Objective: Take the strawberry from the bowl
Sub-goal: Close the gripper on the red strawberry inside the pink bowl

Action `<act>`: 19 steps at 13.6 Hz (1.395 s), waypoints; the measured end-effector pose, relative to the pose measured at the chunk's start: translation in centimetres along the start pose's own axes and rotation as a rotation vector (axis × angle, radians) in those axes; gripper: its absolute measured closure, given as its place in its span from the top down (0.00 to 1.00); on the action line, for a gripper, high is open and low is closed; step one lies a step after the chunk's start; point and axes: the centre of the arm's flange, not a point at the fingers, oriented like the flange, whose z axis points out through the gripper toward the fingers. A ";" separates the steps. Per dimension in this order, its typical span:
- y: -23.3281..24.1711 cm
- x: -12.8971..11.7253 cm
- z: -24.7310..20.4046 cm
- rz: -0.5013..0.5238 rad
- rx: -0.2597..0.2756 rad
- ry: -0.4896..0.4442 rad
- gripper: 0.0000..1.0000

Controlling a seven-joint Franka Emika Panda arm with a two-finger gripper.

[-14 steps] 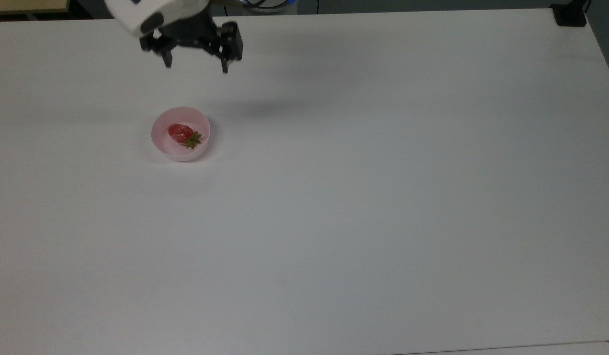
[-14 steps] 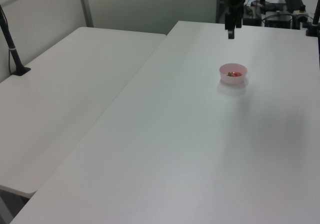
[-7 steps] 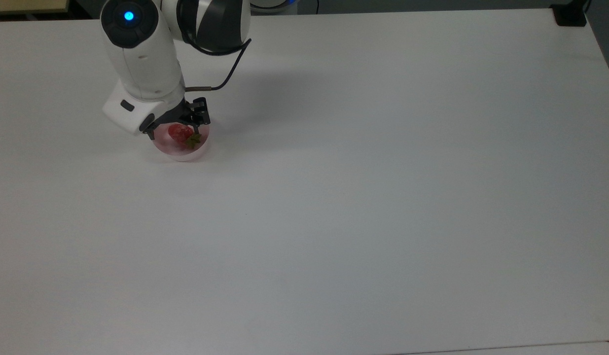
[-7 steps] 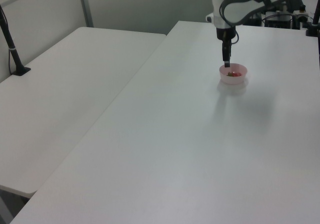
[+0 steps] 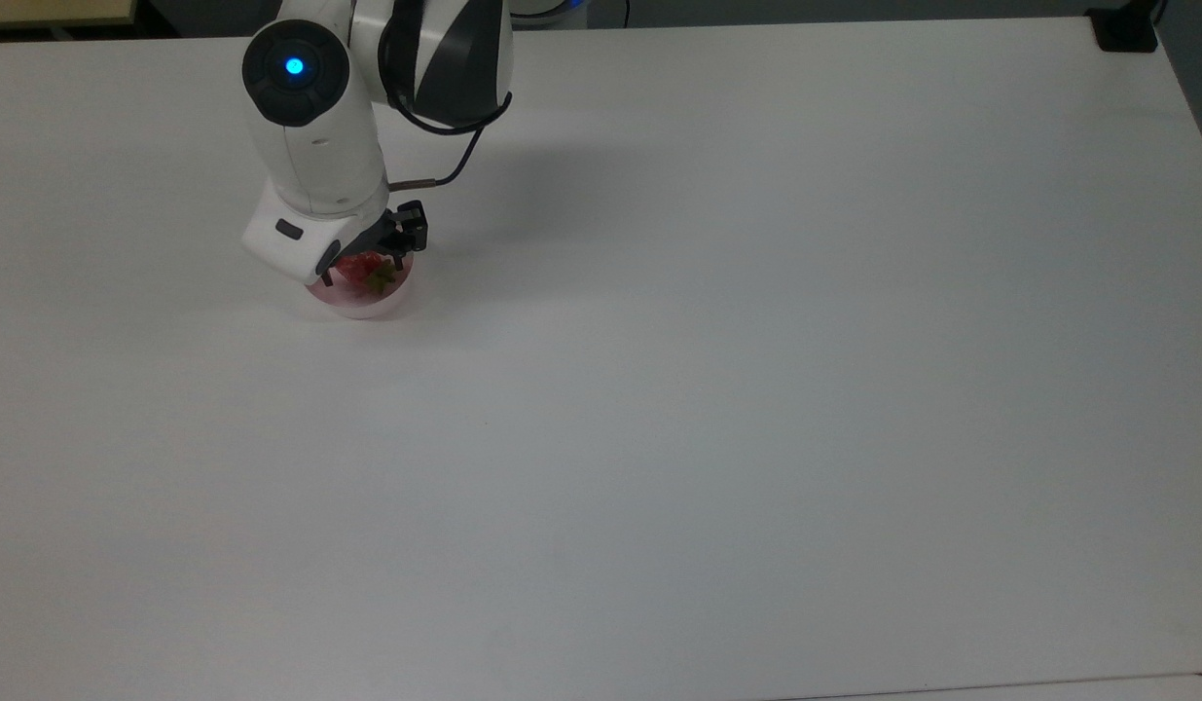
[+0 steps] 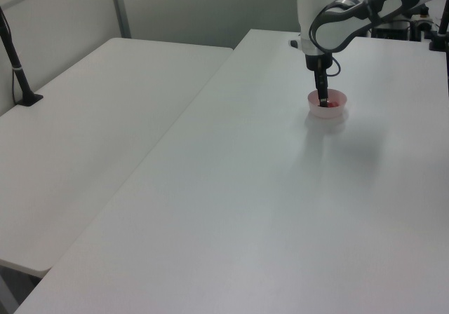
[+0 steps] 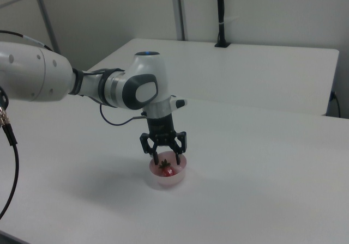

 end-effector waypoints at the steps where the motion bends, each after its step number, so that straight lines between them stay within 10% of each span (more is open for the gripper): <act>1: -0.1 0.0 0.6 -0.011 -0.002 0.004 0.74; 7: 0.4 0.0 3.3 -0.076 -0.009 -0.006 0.69; 12: 0.5 0.1 2.8 -0.079 -0.013 0.001 0.27; 19: 1.1 0.0 0.1 -0.056 -0.015 0.055 0.27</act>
